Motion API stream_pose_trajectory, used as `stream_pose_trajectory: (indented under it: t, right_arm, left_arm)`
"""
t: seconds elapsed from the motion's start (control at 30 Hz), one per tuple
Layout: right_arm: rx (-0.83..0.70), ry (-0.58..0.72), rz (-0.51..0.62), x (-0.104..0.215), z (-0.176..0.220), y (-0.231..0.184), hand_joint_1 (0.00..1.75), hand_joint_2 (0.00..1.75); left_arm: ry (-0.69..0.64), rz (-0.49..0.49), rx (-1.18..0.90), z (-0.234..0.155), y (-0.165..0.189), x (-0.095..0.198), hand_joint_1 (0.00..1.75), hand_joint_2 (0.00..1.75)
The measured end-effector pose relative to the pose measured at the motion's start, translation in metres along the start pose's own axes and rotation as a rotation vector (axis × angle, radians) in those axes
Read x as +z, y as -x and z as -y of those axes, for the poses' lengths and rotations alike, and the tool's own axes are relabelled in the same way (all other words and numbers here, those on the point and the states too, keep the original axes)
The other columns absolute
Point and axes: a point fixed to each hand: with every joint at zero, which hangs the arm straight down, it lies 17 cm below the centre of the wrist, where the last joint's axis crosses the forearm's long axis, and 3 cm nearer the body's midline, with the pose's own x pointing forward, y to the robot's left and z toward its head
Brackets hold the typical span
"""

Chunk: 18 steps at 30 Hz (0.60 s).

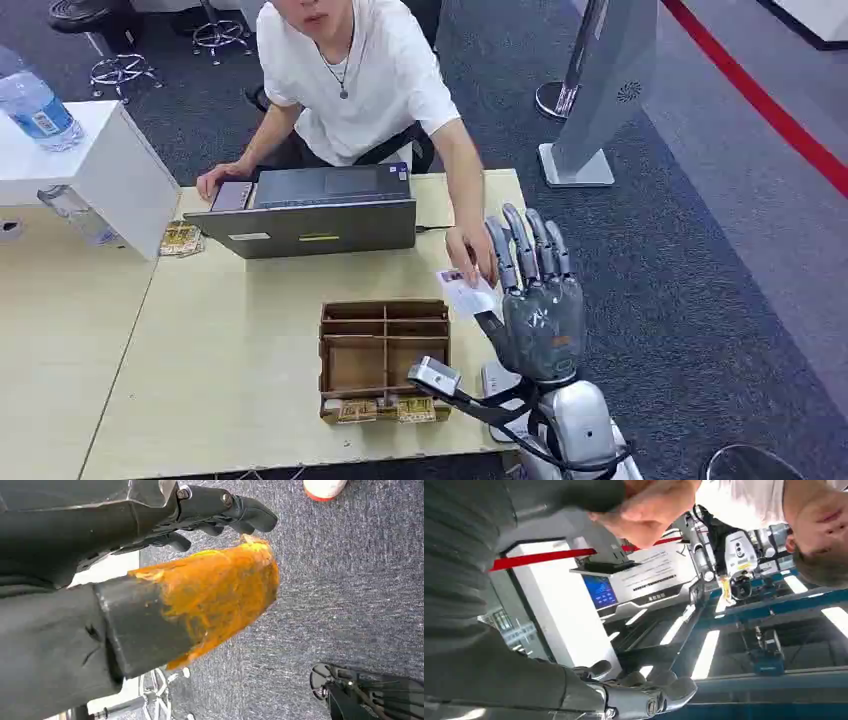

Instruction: Pass the card to the sensor for recognition and then transmit it.

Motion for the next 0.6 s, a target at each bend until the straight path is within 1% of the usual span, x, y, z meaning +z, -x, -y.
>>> stream_pose_trajectory:
  t: [0.3, 0.6]
  right_arm:
    - [-0.026, 0.018, 0.003, -0.003, 0.007, -0.007, 1.75, 1.75]
    - [-0.092, 0.037, 0.063, 0.000, 0.017, -0.021, 1.75, 1.75]
  left_arm:
    - [0.000, 0.000, 0.000, 0.000, 0.000, 0.000, 0.00, 0.00]
    - [0.000, -0.001, 0.003, 0.000, 0.000, 0.000, 0.00, 0.00]
